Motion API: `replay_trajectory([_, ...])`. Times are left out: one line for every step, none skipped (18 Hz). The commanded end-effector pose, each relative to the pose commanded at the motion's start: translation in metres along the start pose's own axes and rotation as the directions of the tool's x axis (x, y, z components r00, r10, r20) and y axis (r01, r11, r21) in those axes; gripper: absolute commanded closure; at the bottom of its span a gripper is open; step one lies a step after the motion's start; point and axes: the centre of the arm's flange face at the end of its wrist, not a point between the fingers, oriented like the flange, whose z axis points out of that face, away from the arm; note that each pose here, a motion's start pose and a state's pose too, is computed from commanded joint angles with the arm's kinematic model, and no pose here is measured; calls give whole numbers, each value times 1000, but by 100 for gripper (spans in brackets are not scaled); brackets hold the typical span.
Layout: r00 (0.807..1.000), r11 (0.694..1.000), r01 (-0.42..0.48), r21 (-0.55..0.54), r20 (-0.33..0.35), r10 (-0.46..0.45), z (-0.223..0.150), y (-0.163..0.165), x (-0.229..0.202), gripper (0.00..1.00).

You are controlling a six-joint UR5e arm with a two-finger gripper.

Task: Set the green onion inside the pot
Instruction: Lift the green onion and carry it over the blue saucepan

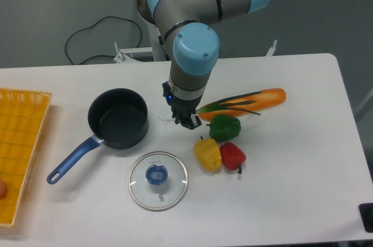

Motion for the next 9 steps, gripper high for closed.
replay_trajectory([1000, 1000, 4, 6, -9, -4, 4, -10, 7, 83])
replay_trajectory([1000, 1000, 15, 3, -12, -15, 6, -18, 12, 83])
replay_trajectory([1000, 1000, 25, 4, -15, -25, 8, -27, 17, 83])
replay_trajectory([999, 999, 33, 8, -22, -33, 10, -36, 23, 83])
replay_trajectory([999, 999, 38, 13, -27, -38, 12, -46, 29, 82])
replay_trajectory([998, 998, 57, 12, -31, -56, 14, -54, 34, 82])
replay_trajectory([996, 997, 81, 12, -34, -81, 16, -63, 40, 81])
replay_trajectory([994, 995, 100, 12, -35, -99, 16, -68, 44, 81])
replay_trajectory([994, 994, 106, 15, -37, -106, 17, -70, 46, 81])
